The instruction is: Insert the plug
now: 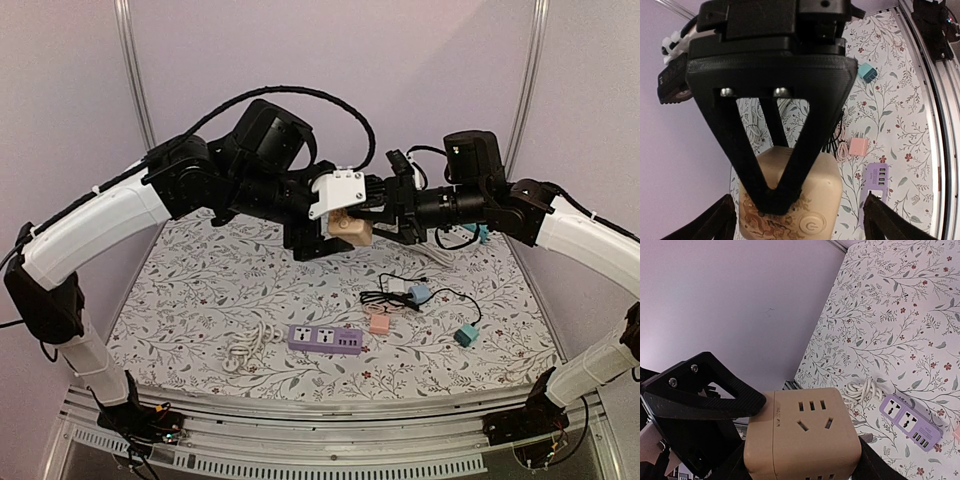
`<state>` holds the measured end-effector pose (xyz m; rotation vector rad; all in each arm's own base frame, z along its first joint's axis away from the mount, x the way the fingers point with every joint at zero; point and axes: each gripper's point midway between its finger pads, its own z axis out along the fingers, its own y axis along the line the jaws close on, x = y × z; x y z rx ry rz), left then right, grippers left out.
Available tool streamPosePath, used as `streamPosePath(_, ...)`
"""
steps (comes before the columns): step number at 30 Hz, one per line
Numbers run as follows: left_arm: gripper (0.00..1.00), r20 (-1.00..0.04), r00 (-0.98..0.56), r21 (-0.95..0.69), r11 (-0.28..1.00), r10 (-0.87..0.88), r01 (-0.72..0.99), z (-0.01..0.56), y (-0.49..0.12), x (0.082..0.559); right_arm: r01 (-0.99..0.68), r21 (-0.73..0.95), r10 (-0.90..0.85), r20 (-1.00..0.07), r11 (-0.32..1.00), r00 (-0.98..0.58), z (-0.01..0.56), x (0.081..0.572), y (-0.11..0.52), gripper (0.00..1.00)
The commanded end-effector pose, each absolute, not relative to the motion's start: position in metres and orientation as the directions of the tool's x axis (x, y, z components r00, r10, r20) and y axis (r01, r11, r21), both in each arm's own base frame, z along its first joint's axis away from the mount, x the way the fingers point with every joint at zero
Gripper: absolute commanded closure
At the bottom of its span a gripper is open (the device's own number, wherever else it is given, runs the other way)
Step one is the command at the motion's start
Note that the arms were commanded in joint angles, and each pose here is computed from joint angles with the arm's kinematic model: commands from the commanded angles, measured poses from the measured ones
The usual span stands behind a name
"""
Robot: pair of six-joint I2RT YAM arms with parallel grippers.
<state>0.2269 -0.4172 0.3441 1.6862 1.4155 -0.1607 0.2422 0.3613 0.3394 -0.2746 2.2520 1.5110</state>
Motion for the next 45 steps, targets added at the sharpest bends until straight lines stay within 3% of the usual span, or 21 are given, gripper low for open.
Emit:
streamPosePath(1,0.21,-0.572,0.336,0.554,0.051,0.748,0.831,0.334,-0.417,0.238,-0.45,0.83,0.064,-0.495,0.331,-0.866,0.366,0.235,0.362,1.0)
streamPosePath(4,0.41,-0.575,0.333,0.547,0.049,0.747,0.836,0.334,-0.419,0.237,-0.446,0.832,0.055,-0.489,0.329,-0.871,0.364,0.235,0.364,1.0)
streamPosePath(10,0.6,-0.549,0.315,0.546,0.048,0.774,0.836,0.324,-0.417,0.242,-0.463,0.83,0.039,-0.498,0.311,-0.866,0.369,0.233,0.367,1.0)
streamPosePath(11,0.67,-0.543,0.313,0.542,0.041,0.779,0.839,0.321,-0.417,0.242,-0.464,0.829,0.038,-0.499,0.312,-0.866,0.368,0.233,0.367,1.0)
streamPosePath(13,0.98,-0.53,0.308,0.536,0.031,0.79,0.844,0.316,-0.416,0.242,-0.466,0.828,0.034,-0.5,0.31,-0.866,0.368,0.232,0.367,1.0)
streamPosePath(14,1.0,-0.524,0.3,0.533,0.031,0.797,0.846,0.314,-0.415,0.242,-0.466,0.829,0.03,-0.498,0.31,-0.866,0.367,0.232,0.367,0.99)
streamPosePath(15,1.0,-0.518,0.294,0.528,0.03,0.803,0.849,0.312,-0.414,0.243,-0.465,0.827,0.024,-0.497,0.315,-0.867,0.364,0.232,0.368,0.85)
streamPosePath(18,1.0,-0.503,0.256,0.494,0.032,0.825,0.869,0.303,-0.405,0.245,-0.469,0.803,0.01,-0.508,0.369,-0.861,0.351,0.236,0.364,0.27)
streamPosePath(19,1.0,-0.499,0.23,0.472,0.039,0.835,0.881,0.299,-0.401,0.247,-0.463,0.791,-0.002,-0.504,0.4,-0.864,0.342,0.237,0.36,0.11)
streamPosePath(20,1.0,-0.495,0.193,0.441,0.054,0.847,0.896,0.294,-0.394,0.251,-0.471,0.775,-0.012,-0.514,0.421,-0.858,0.335,0.239,0.357,0.03)
streamPosePath(26,1.0,-0.451,-0.009,0.208,0.116,0.892,0.971,0.251,-0.356,0.26,-0.436,0.727,-0.009,-0.51,0.53,-0.86,0.29,0.253,0.327,0.01)
streamPosePath(31,1.0,-0.424,0.037,0.163,0.036,0.905,0.986,0.214,-0.342,0.239,-0.414,0.63,-0.032,-0.526,0.657,-0.85,0.249,0.259,0.306,0.01)
streamPosePath(39,1.0,-0.484,0.178,0.164,-0.111,0.856,0.98,0.177,-0.334,0.212,-0.454,0.543,-0.115,-0.544,0.706,-0.831,0.212,0.261,0.296,0.01)
streamPosePath(45,1.0,-0.529,0.142,0.073,-0.122,0.837,0.99,0.16,-0.347,0.218,-0.459,0.504,-0.169,-0.519,0.732,-0.838,0.179,0.268,0.293,0.01)
